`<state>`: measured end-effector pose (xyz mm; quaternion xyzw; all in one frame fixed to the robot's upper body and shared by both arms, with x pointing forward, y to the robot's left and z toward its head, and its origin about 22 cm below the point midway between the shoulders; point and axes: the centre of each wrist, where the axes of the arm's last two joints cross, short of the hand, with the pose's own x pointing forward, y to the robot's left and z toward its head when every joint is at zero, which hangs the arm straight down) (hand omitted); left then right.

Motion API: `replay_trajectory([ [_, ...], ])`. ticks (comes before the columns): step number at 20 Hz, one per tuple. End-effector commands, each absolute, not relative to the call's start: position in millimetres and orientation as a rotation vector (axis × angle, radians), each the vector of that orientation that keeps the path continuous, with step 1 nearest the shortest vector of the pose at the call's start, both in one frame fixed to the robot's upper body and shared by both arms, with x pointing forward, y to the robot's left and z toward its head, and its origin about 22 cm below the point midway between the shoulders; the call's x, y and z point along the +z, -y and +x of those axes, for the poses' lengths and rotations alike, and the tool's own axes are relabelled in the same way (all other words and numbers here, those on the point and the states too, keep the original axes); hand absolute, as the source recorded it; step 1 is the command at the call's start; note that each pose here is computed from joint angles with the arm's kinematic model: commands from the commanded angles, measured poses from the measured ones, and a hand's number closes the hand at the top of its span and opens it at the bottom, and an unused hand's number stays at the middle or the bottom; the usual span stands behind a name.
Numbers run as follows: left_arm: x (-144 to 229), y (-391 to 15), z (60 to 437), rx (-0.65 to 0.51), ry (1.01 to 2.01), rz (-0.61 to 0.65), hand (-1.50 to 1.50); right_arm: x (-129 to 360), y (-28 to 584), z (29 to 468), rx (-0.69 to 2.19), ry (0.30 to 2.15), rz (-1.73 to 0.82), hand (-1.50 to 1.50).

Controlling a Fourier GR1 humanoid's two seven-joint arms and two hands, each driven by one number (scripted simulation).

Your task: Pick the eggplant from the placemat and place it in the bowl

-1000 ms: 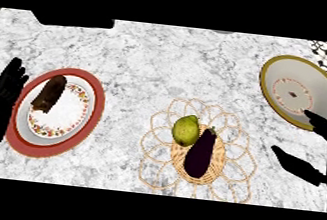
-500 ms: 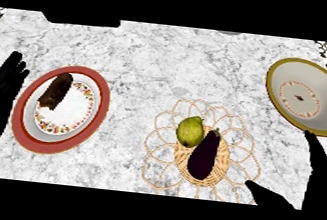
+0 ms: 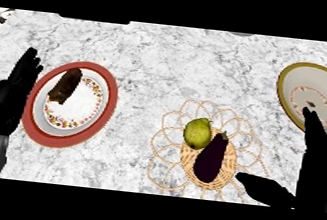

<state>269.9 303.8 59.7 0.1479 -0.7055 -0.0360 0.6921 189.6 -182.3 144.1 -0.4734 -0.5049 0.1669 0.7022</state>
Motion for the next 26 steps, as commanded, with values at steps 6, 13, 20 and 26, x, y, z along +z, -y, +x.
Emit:
replay_trajectory([
  [6,69.6,-294.9,284.0,-0.087,1.589,0.304,0.0,129.8,173.9,238.8,0.58,0.684,-0.927,-1.5],
  [13,52.2,-306.0,267.8,-0.08,1.574,0.319,0.0,122.7,170.3,264.4,0.638,0.573,-0.759,-1.5],
  [20,60.4,-301.9,281.9,-0.071,1.567,0.322,0.0,96.4,170.9,287.2,0.739,0.409,-0.647,-1.5],
  [26,63.3,-302.1,282.8,-0.09,1.582,0.336,0.0,108.5,162.6,298.4,0.795,0.414,-0.783,-1.5],
])
